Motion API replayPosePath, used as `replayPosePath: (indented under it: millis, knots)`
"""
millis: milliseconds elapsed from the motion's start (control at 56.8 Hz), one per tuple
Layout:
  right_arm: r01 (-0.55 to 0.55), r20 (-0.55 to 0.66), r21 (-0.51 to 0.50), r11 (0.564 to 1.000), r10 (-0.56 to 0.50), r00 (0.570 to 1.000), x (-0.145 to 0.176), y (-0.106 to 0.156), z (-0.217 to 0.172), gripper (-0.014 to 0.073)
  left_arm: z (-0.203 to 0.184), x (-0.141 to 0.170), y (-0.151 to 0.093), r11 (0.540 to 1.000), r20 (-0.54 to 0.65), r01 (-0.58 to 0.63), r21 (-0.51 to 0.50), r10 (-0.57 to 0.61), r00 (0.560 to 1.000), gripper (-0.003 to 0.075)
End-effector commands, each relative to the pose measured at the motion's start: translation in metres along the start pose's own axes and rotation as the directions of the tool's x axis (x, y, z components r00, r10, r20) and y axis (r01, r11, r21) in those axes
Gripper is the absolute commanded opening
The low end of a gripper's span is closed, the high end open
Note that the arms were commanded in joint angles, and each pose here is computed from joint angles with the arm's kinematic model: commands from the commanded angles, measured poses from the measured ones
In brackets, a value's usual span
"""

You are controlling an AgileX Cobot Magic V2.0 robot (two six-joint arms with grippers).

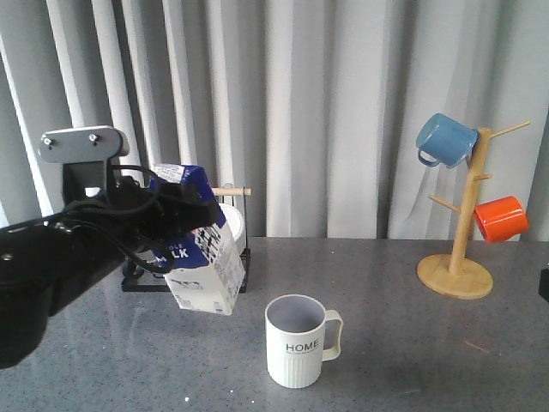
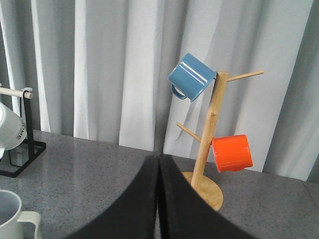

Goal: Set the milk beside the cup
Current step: 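Lift the milk carton and carry it toward the white mug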

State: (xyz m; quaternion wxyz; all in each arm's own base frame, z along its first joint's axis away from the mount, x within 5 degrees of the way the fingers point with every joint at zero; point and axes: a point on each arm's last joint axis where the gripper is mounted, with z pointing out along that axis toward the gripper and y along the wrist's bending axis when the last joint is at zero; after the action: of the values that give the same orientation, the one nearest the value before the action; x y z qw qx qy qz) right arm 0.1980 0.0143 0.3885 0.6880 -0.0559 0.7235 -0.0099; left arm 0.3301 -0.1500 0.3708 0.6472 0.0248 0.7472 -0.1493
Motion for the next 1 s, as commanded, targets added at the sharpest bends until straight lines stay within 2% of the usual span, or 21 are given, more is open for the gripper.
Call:
replayPosePath:
  millis: [0,159,335,546,986]
  knots:
    - [0.009,0.099,-0.005,1.000,-0.009,0.995,-0.016,-0.001,-0.003,-0.0008,-0.004,-0.010,-0.004,0.997,0.054,0.023,-0.080,-0.019,0.998,0.0056]
    - [0.009,0.099,-0.005,1.000,-0.009,0.995,-0.016,-0.001,-0.003,-0.0008,0.008,0.013,-0.011,0.990,-0.018,0.036,-0.137,-0.039,0.999,0.0056]
    - [0.009,0.099,-0.005,1.000,-0.009,0.995,-0.016,-0.001,-0.003,-0.0008,0.018,0.028,-0.022,0.988,-0.086,0.029,-0.152,-0.043,0.995,0.0056]
    - [0.009,0.099,-0.005,1.000,-0.009,0.995,-0.016,-0.001,-0.003,-0.0008,0.027,0.028,-0.039,0.989,-0.125,-0.016,-0.150,-0.003,0.992,0.0056]
    - [0.009,0.099,-0.005,1.000,-0.009,0.995,-0.016,-0.001,-0.003,-0.0008,0.033,0.032,-0.042,0.991,-0.141,0.002,-0.136,-0.022,0.990,0.0056]
